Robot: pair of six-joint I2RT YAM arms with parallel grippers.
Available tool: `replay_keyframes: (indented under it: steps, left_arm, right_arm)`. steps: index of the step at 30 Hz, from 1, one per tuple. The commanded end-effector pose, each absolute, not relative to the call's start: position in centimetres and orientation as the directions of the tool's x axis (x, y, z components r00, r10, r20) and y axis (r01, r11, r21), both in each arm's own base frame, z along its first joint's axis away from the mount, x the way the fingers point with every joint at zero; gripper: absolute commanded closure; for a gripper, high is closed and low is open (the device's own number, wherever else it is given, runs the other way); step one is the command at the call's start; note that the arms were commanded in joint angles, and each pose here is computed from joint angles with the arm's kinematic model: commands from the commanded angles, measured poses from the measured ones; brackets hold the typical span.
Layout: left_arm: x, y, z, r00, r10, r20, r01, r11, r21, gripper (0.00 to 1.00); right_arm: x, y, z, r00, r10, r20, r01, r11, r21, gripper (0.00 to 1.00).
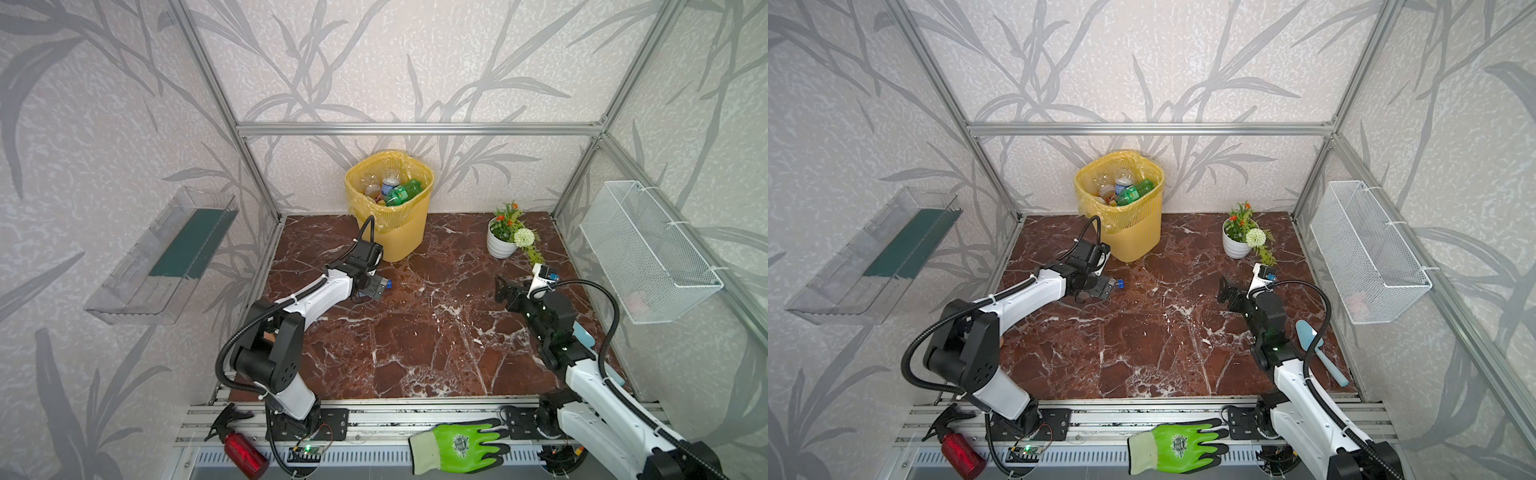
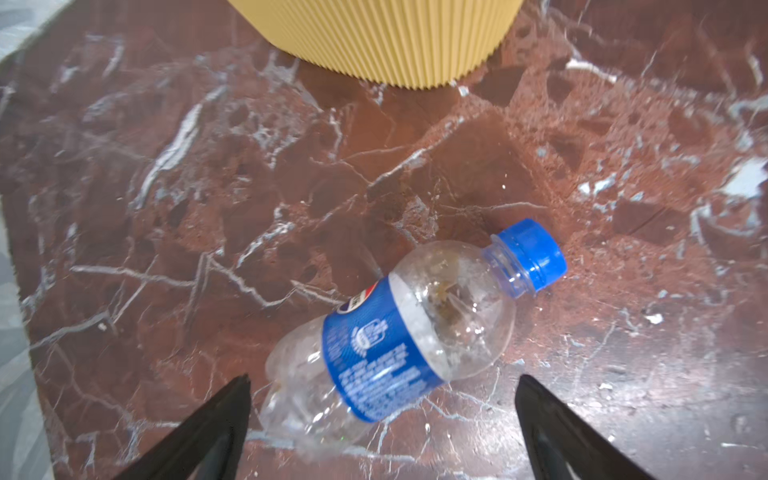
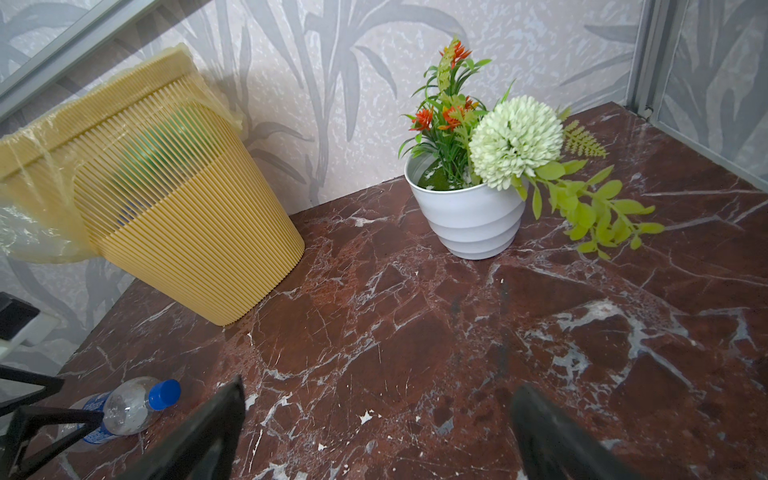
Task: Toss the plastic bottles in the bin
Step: 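Lower the left gripper onto the blue-capped water bottle and close it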
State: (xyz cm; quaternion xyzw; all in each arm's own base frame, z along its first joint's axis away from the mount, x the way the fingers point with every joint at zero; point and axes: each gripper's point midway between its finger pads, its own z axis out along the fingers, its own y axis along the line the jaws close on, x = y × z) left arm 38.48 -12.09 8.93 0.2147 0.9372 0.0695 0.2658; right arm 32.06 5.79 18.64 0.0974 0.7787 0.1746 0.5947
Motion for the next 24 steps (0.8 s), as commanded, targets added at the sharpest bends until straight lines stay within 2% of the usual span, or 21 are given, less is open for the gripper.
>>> replay_keyframes:
  steps: [1, 7, 13, 20, 22, 24]
  left_arm:
    - [38.3, -12.8, 8.7, -0.732, 0.526, -0.433, 0.468, 0.850, 0.242, 0.01]
    - [38.9, -13.1, 7.3, -0.707, 0.582, -0.402, 0.532, 0.812, 0.242, 0.02]
    - [39.3, -13.1, 5.5, -0.712, 0.607, -0.351, 0.564, 0.794, 0.229, 0.07]
    - [38.1, -15.2, 4.9, -0.719, 0.592, -0.365, 0.605, 0.791, 0.091, 0.24]
    - [37.9, -15.2, 4.6, -0.728, 0.586, -0.357, 0.601, 0.795, 0.079, 0.26]
    - [37.4, -15.2, 4.2, -0.738, 0.582, -0.341, 0.599, 0.798, 0.065, 0.32]
  right_arm:
    - [32.2, 5.7, 19.3, -0.248, 0.362, -0.899, -0.064, 0.920, 0.388, 0.00]
    - [32.3, 5.7, 19.3, -0.252, 0.361, -0.898, -0.060, 0.920, 0.387, 0.00]
    - [32.5, 5.7, 19.3, -0.255, 0.366, -0.895, -0.061, 0.918, 0.392, 0.00]
    - [32.5, 5.8, 19.2, -0.258, 0.368, -0.893, -0.059, 0.917, 0.395, 0.00]
    - [32.6, 5.7, 19.3, -0.257, 0.368, -0.893, -0.058, 0.917, 0.395, 0.00]
    - [32.6, 5.7, 19.3, -0.256, 0.370, -0.893, -0.058, 0.916, 0.396, 0.00]
